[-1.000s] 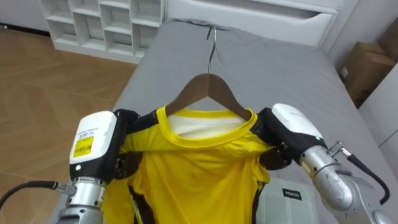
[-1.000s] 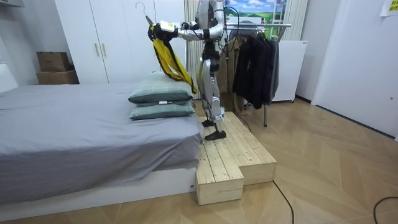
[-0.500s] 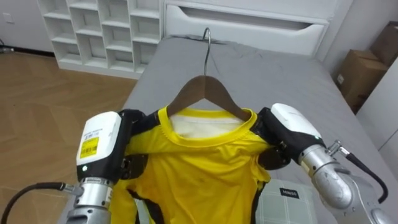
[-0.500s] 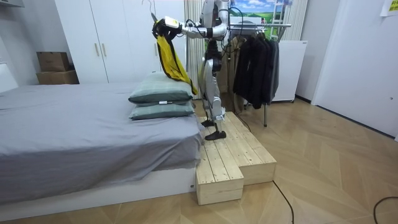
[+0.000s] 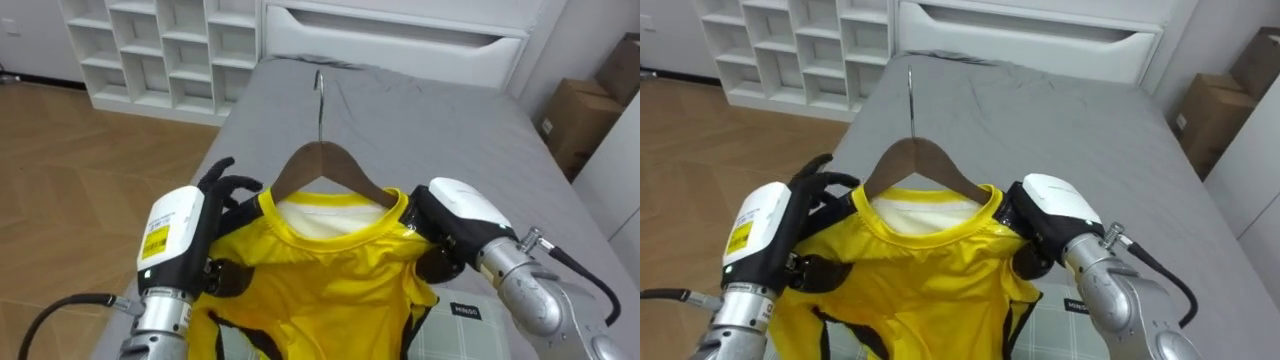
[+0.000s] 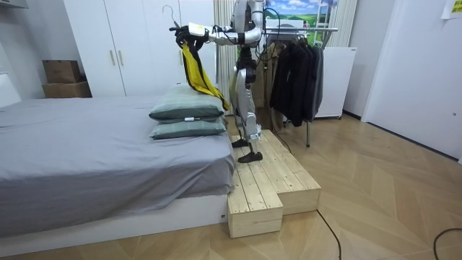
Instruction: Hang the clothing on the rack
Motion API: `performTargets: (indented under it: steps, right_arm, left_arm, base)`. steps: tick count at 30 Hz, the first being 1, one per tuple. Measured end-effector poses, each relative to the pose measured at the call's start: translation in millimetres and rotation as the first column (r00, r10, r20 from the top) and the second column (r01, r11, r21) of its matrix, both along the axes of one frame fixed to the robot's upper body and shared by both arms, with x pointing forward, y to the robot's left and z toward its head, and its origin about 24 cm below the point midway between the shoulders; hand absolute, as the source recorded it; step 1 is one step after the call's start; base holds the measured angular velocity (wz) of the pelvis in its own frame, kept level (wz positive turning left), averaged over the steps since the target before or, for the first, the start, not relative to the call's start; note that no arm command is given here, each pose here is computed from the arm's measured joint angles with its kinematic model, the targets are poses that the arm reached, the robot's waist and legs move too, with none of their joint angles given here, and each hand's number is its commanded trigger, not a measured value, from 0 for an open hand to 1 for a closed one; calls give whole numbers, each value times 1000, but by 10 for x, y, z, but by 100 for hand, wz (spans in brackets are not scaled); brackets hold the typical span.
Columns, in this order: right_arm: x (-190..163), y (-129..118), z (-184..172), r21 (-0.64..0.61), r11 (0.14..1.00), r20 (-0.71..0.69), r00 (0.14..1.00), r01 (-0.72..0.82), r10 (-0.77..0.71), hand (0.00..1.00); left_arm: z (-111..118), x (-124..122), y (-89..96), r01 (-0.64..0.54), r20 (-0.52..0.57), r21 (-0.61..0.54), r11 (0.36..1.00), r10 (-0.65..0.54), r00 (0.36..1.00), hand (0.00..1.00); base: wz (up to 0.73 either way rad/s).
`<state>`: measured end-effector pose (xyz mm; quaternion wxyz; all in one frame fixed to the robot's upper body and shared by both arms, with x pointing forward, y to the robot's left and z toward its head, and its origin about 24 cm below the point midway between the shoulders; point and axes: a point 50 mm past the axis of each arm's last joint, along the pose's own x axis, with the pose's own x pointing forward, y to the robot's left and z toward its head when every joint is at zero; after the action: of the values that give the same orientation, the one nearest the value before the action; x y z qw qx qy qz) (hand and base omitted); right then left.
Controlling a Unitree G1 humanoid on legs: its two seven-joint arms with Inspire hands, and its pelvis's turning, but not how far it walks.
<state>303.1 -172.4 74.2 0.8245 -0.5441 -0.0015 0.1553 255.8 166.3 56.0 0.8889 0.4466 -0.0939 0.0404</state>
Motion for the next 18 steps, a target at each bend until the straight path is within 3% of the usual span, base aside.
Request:
performTargets:
  steps: [18]
  right_arm:
    - [-84, -36, -116, -2, 1000, -28, 999, 23, -23, 100]
  left_arm:
    - [-33, -7, -21, 25, -43, -4, 1000, -25, 999, 0]
  base:
    - [0]
